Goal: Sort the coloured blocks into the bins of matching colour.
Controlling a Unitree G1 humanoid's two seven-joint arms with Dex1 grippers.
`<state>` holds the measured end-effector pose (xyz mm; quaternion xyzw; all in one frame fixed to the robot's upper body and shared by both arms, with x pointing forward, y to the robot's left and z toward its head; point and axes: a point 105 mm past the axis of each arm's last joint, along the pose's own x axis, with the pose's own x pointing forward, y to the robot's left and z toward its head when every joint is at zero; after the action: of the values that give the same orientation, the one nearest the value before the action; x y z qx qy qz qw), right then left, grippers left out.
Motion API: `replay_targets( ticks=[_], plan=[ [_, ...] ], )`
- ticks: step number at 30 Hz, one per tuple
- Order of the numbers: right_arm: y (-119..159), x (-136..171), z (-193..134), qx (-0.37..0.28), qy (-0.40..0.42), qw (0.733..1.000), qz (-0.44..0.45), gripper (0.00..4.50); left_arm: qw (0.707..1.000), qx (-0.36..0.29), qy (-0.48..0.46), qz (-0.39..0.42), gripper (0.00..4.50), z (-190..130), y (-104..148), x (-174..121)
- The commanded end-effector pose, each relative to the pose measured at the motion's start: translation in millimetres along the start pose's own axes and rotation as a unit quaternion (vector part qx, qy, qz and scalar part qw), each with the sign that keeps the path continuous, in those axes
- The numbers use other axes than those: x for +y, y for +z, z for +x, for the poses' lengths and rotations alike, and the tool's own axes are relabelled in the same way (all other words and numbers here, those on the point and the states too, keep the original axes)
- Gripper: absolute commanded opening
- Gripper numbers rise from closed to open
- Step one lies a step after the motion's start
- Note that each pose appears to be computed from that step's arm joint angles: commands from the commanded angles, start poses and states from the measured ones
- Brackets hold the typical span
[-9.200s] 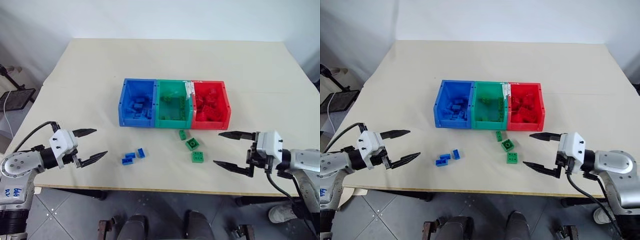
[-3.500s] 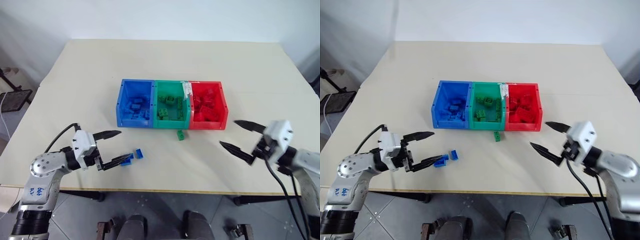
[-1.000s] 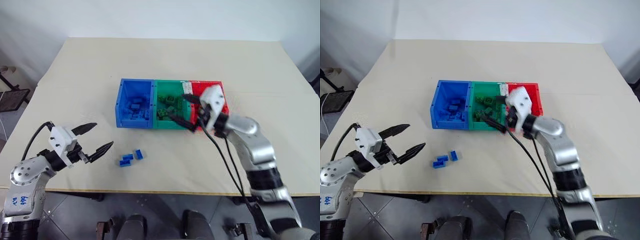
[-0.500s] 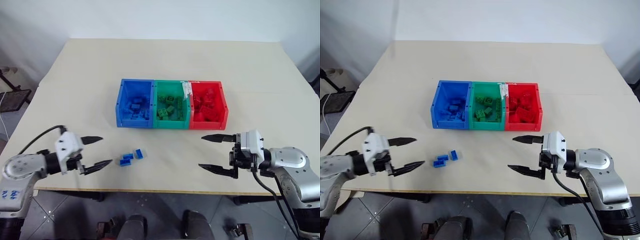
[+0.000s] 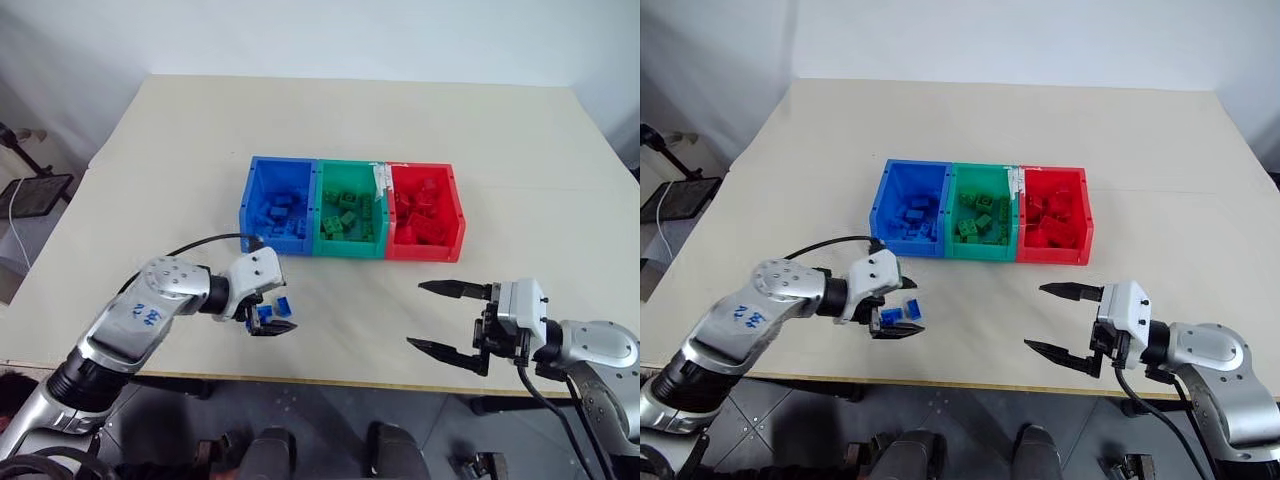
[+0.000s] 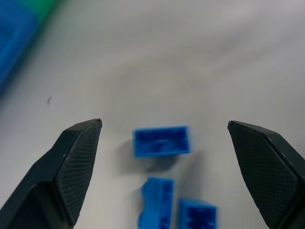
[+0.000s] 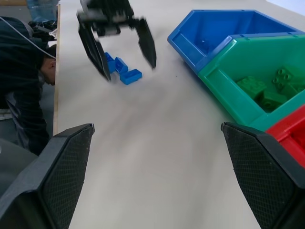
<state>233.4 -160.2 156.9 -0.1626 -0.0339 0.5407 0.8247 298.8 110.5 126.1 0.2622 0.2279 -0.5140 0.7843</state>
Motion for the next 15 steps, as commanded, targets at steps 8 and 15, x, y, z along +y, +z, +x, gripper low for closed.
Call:
replay_targets(
  ticks=[8,15],
  plan=[
    [12,2,2,-0.008,-0.016,1.000,-0.023,4.50,0.999,0.044,-0.004,0.025,3.32,1,-7,-2],
    [12,0,4,-0.008,-0.017,1.000,-0.025,4.50,0.999,0.033,0.004,0.025,1.44,2,-9,1]
  ],
)
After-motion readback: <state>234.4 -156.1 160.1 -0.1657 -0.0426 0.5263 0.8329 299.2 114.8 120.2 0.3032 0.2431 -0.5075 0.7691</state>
